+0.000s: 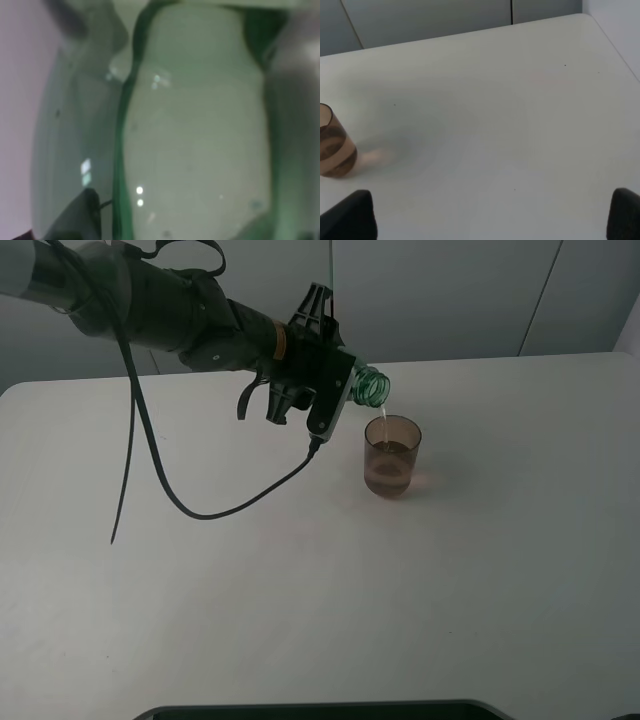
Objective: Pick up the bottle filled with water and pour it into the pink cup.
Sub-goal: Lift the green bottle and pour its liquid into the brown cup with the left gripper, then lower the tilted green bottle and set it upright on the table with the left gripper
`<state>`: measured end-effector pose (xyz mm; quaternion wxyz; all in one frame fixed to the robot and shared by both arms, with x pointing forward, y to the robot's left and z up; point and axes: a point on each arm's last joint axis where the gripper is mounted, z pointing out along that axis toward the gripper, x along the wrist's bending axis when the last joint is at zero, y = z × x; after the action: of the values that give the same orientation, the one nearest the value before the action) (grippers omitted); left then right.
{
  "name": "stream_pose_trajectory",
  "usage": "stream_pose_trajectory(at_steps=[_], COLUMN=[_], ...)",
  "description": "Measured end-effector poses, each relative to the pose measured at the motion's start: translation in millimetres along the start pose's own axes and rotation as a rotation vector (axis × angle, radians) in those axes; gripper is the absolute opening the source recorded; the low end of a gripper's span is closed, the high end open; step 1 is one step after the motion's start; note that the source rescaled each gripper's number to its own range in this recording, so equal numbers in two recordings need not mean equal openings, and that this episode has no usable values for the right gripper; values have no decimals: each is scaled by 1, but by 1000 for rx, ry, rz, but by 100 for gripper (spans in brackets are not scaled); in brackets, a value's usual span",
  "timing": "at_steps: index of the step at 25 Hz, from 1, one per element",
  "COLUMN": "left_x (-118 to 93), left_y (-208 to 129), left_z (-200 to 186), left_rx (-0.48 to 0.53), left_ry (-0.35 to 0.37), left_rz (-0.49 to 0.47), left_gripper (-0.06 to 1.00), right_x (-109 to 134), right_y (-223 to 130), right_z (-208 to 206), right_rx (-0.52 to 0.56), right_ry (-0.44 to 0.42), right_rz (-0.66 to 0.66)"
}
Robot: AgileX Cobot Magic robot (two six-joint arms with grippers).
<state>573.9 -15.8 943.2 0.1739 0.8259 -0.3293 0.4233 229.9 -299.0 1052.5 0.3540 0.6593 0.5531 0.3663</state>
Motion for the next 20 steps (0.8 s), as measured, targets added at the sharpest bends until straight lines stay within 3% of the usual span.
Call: stream_pose_trajectory(at_steps=[5, 10, 15, 20], left_x=[1, 5, 28, 62], left_y=[1, 3, 0, -15], left_z=[0, -1, -22, -60], left_rx=[-11, -36, -49, -83], left_ry=[15, 49, 118, 246], left_rz=[-49, -186, -501, -816], left_gripper=[0, 0, 0, 0], right_x=[0, 0, 0, 0], right_y=[0, 0, 0, 0], right_z=[0, 0, 0, 0], right_rx=[0, 0, 0, 0], right_ry=[0, 0, 0, 0], right_rz=[0, 0, 0, 0])
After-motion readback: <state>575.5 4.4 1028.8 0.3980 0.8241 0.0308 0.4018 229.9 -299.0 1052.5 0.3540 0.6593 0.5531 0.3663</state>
